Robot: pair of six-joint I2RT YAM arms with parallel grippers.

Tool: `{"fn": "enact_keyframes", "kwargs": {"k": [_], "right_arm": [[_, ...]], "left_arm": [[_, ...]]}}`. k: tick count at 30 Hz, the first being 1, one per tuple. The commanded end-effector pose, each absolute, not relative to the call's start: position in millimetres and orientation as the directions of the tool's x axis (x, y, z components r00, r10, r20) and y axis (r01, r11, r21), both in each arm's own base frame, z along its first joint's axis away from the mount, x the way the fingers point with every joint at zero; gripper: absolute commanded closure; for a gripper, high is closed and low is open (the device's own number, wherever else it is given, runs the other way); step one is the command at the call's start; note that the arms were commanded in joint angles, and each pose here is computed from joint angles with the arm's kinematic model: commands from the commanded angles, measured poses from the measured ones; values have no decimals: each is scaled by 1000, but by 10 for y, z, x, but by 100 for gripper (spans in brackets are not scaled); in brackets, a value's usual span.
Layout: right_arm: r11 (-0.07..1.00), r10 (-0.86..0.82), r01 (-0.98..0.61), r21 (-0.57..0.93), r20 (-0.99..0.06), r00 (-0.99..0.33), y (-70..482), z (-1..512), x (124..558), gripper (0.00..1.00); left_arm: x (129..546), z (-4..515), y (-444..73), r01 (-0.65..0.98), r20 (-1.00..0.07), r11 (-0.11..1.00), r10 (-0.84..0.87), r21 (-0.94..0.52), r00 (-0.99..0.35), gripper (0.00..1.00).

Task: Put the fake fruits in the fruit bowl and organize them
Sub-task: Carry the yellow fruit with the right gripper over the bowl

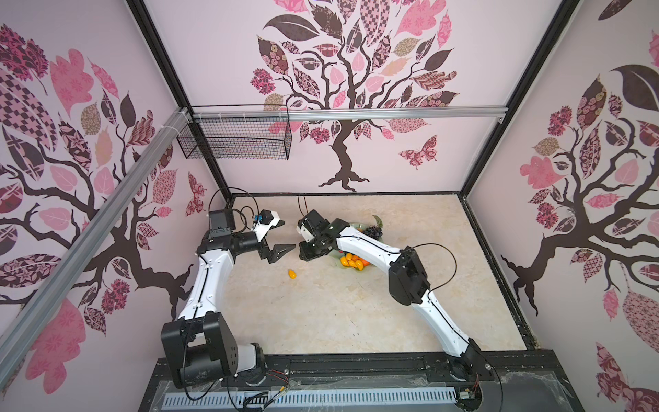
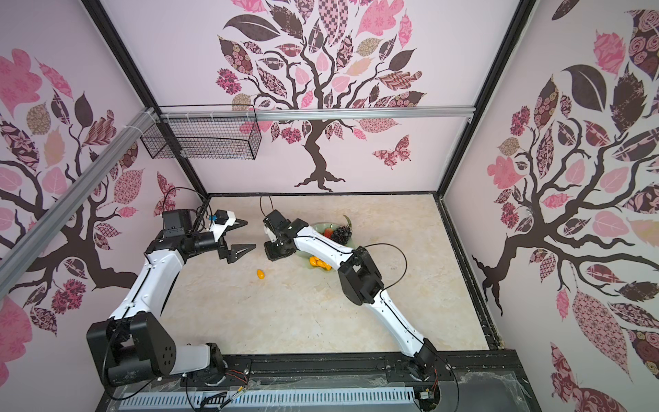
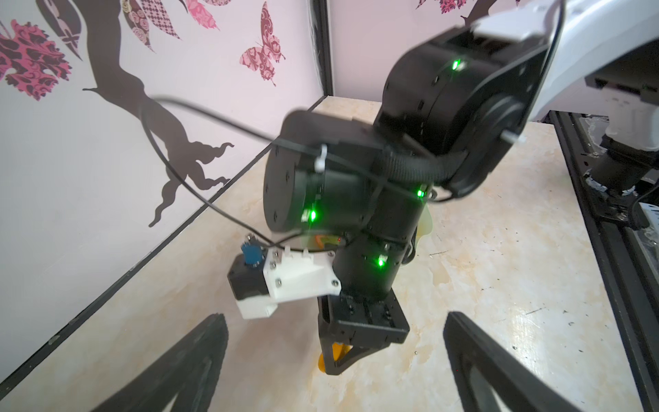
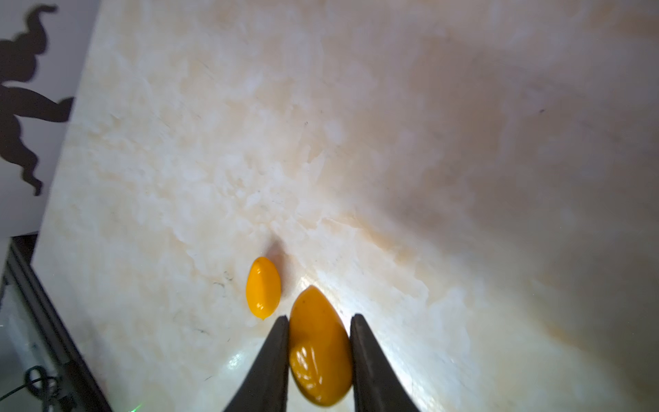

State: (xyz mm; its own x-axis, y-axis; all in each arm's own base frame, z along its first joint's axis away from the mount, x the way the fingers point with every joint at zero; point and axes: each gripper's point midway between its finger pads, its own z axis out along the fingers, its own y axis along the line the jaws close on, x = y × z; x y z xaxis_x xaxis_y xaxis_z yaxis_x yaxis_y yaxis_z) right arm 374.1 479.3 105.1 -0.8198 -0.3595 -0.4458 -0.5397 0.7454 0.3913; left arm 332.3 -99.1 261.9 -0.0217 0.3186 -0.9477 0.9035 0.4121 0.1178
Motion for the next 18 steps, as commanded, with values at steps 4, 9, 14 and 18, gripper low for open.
{"fn": "enact_keyframes", "kwargs": {"k": [4, 9, 14, 18], "right_arm": [[745, -256, -517, 422, -534, -806, 4376, 1792, 3710, 70], [791, -223, -469, 394, -527, -820, 3926, 1740, 3663, 70], [830, -163, -393, 396, -501, -850, 3457, 1592, 3616, 70], [851, -131, -346, 394, -478, -869, 3172, 1434, 3555, 70]], "left_arm": [[3259, 2624, -1246, 931, -942, 339, 335, 135, 15, 2], [3176, 2524, -1521, 954, -931, 269, 363, 133, 27, 1], [3039, 2419, -1859, 976, -918, 181, 395, 120, 40, 1], [2800, 2360, -2180, 991, -909, 65, 408, 115, 79, 1]]}}
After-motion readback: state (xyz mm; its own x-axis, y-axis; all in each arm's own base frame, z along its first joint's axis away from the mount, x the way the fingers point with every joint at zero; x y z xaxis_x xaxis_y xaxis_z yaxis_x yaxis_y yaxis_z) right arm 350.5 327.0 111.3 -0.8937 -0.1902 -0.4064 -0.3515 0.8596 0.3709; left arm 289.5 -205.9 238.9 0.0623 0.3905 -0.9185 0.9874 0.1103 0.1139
